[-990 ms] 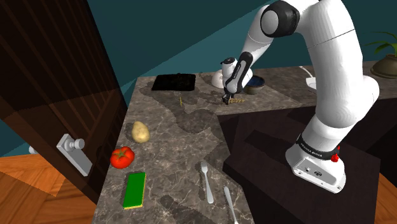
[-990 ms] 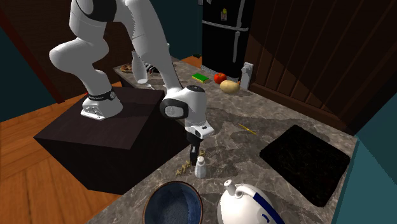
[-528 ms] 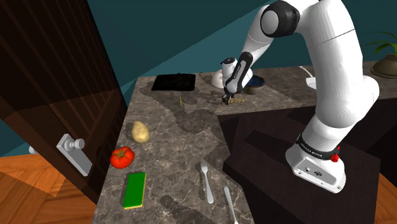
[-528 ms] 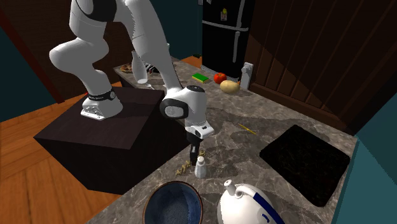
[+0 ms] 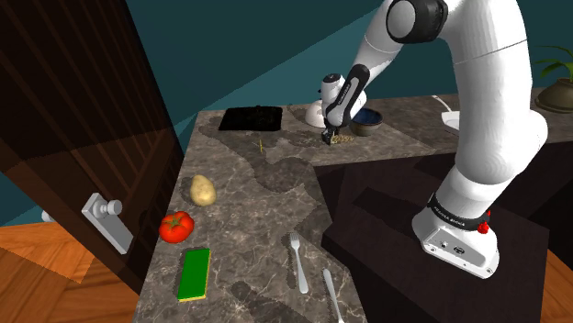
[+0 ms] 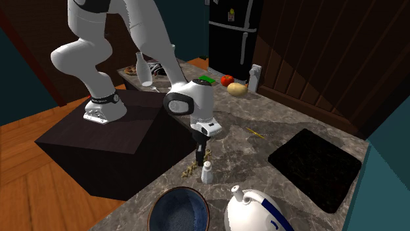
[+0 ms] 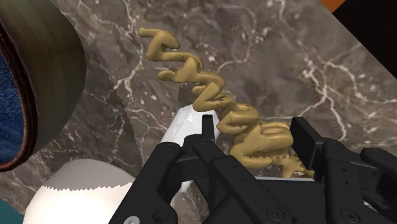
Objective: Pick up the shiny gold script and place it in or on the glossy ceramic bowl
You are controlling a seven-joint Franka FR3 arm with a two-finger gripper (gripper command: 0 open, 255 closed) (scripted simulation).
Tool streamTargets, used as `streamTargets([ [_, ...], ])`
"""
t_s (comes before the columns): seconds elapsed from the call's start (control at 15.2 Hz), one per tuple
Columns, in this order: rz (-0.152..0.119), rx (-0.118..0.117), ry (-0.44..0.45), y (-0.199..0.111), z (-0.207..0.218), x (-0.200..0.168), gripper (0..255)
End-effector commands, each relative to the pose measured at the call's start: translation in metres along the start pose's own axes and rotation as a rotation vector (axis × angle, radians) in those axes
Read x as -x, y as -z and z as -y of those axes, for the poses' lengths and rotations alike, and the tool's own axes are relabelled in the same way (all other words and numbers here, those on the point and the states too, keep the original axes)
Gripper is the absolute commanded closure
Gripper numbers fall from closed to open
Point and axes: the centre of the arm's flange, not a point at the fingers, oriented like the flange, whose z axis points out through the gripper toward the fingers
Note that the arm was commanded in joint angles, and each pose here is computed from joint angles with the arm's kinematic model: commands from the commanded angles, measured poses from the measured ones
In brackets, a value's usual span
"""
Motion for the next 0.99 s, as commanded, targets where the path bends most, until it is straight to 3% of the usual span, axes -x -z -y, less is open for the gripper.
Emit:
streamTargets([
  [0.0, 0.0, 0.0, 0.0, 0.01, -0.003, 0.0, 255],
  [0.92, 0.0, 0.0, 0.0, 0.081, -0.022, -0.002, 255],
])
